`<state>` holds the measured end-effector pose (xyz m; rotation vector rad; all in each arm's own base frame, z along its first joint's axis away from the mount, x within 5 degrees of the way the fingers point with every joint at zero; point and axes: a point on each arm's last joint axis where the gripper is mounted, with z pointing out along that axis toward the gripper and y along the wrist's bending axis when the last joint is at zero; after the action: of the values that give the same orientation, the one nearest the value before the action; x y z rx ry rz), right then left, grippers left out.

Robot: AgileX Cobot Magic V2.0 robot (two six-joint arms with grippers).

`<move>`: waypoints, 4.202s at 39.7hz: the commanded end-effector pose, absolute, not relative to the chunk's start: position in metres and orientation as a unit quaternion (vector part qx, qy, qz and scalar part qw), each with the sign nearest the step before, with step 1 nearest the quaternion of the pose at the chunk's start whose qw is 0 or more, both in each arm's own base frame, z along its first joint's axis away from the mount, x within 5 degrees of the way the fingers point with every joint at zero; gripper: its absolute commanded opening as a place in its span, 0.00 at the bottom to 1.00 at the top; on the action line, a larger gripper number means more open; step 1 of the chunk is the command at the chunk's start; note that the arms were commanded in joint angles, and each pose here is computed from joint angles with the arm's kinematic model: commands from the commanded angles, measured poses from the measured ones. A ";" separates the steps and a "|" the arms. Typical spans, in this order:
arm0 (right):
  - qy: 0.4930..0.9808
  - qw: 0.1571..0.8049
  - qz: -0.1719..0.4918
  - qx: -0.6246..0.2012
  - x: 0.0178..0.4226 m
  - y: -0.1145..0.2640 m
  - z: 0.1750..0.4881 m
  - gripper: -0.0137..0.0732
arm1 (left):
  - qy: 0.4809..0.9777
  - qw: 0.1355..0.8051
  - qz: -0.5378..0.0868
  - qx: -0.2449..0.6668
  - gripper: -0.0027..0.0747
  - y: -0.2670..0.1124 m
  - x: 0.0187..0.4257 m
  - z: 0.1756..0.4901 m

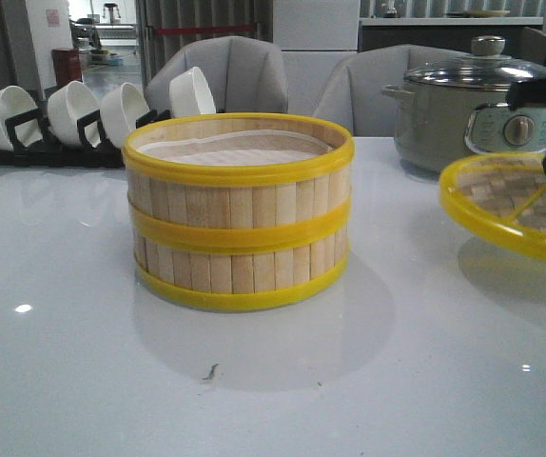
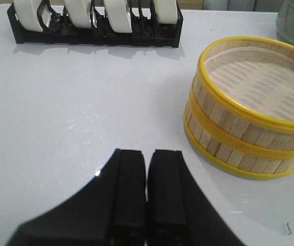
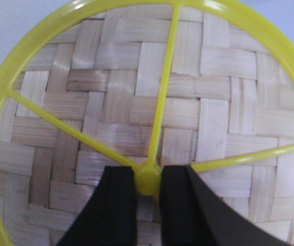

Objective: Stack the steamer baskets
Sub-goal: 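Grasp the lid's yellow center knob with the right gripper and lift, then carry the lid over the stack and lower it onto the top basket, then open the right gripper and raise it off the lid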

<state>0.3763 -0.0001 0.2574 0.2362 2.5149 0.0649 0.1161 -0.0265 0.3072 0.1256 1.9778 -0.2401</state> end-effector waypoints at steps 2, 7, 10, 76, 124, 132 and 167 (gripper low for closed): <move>0.913 0.401 0.042 0.064 0.370 0.017 0.331 0.22 | 0.803 0.585 -0.107 0.047 0.14 -0.027 0.119 0.324; 0.903 0.424 0.058 0.035 0.365 0.040 0.366 0.22 | 0.803 0.585 -0.107 0.047 0.14 -0.027 0.119 0.324; 0.898 0.434 0.070 0.014 0.362 0.057 0.385 0.22 | 0.803 0.585 -0.107 0.047 0.14 -0.027 0.119 0.324; 0.893 0.390 0.148 -0.170 0.390 0.248 0.367 0.22 | 0.803 0.585 -0.107 0.047 0.14 -0.027 0.119 0.324; 0.884 0.408 0.154 -0.169 0.392 0.249 0.370 0.67 | 0.803 0.585 -0.107 0.047 0.14 -0.027 0.119 0.324; 0.882 0.413 0.150 -0.170 0.391 0.247 0.373 0.67 | 0.803 0.585 -0.107 0.047 0.14 -0.027 0.119 0.324; 0.831 0.551 0.053 -0.047 0.265 0.058 0.439 0.67 | 0.803 0.585 -0.107 0.047 0.14 -0.027 0.119 0.324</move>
<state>0.2942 0.0817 0.4111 -0.1630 2.1399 0.1368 0.1162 -0.0264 0.3072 0.1267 1.9778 -0.2383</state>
